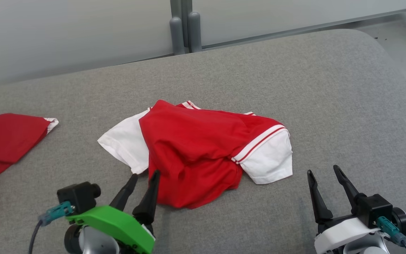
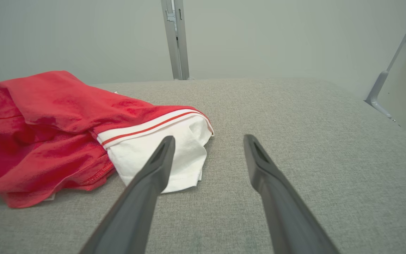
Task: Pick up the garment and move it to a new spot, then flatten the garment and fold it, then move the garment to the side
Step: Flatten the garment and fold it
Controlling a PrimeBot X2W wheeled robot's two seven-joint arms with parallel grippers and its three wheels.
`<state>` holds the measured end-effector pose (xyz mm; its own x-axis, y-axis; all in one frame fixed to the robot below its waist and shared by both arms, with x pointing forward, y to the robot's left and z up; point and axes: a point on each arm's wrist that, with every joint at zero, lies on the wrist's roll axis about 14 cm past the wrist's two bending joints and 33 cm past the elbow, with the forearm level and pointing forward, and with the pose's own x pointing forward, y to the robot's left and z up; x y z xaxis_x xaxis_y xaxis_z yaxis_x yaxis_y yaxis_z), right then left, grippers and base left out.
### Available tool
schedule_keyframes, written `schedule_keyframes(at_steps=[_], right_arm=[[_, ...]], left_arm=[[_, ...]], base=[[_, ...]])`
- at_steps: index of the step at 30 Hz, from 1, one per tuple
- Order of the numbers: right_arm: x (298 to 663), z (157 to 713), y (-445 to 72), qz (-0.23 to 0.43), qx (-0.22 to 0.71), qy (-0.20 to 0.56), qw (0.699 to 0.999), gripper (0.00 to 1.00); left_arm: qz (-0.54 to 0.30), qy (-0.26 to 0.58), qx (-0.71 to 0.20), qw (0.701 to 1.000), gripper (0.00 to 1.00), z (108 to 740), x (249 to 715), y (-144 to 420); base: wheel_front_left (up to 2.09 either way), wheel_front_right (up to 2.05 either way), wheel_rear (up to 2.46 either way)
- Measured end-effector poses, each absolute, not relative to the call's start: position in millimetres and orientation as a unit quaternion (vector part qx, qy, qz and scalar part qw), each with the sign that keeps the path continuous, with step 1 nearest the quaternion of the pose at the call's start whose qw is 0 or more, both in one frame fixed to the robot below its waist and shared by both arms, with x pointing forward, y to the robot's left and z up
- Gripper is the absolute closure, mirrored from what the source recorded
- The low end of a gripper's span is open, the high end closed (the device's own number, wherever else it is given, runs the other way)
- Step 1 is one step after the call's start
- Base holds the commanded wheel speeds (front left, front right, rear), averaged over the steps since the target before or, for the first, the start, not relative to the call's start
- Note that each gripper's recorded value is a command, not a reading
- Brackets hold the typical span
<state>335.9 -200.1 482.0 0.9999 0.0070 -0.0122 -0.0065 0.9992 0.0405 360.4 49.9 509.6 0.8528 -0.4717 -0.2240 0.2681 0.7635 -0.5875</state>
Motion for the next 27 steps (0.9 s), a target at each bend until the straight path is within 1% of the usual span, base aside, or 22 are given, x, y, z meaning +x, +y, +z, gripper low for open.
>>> schedule_keyframes(at_steps=[2, 5, 9, 15, 19, 20, 21, 24, 27], right_arm=[[337, 481, -201, 0.001, 0.021, 0.008, 1.0, 0.0], [340, 481, -202, -0.002, 0.022, 0.007, 1.0, 0.0], [338, 481, -208, -0.016, 0.026, 0.008, 1.0, 0.0], [332, 477, -219, -0.038, 0.028, 0.016, 0.999, 0.0], [329, 475, -223, -0.045, 0.027, 0.019, 0.998, 0.0], [329, 475, -223, -0.045, 0.027, 0.02, 0.998, 0.0], [329, 475, -223, -0.044, 0.027, 0.019, 0.998, 0.0], [329, 475, -221, -0.042, 0.029, 0.019, 0.999, 0.0], [330, 476, -220, -0.041, 0.029, 0.017, 0.999, 0.0]], left_arm=[[-0.219, 0.198, -0.285, 0.912, 0.0, 504, 363, 34], [-0.228, 0.227, -0.274, 0.906, 0.0, 487, 370, 18], [-0.215, 0.262, -0.251, 0.907, 0.0, 459, 377, 14], [-0.206, 0.323, -0.235, 0.893, 0.0, 419, 370, 13], [-0.192, 0.341, -0.224, 0.892, 0.0, 400, 368, 22], [-0.186, 0.343, -0.224, 0.893, 0.84, 397, 368, 25], [-0.186, 0.345, -0.224, 0.892, 1.0, 395, 368, 26], [-0.192, 0.337, -0.223, 0.894, 1.0, 398, 372, 27], [-0.197, 0.316, -0.21, 0.904, 1.0, 410, 383, 35]], base=[[0.0, 0.0, 0.0], [0.0, 0.0, 0.0], [0.0, 0.0, 0.0], [0.0, 0.0, 0.0], [0.0, 0.0, 0.0], [0.0, 0.0, 0.0], [0.0, 0.0, 0.0], [0.0, 0.0, 0.0], [0.0, 0.0, 0.0]])
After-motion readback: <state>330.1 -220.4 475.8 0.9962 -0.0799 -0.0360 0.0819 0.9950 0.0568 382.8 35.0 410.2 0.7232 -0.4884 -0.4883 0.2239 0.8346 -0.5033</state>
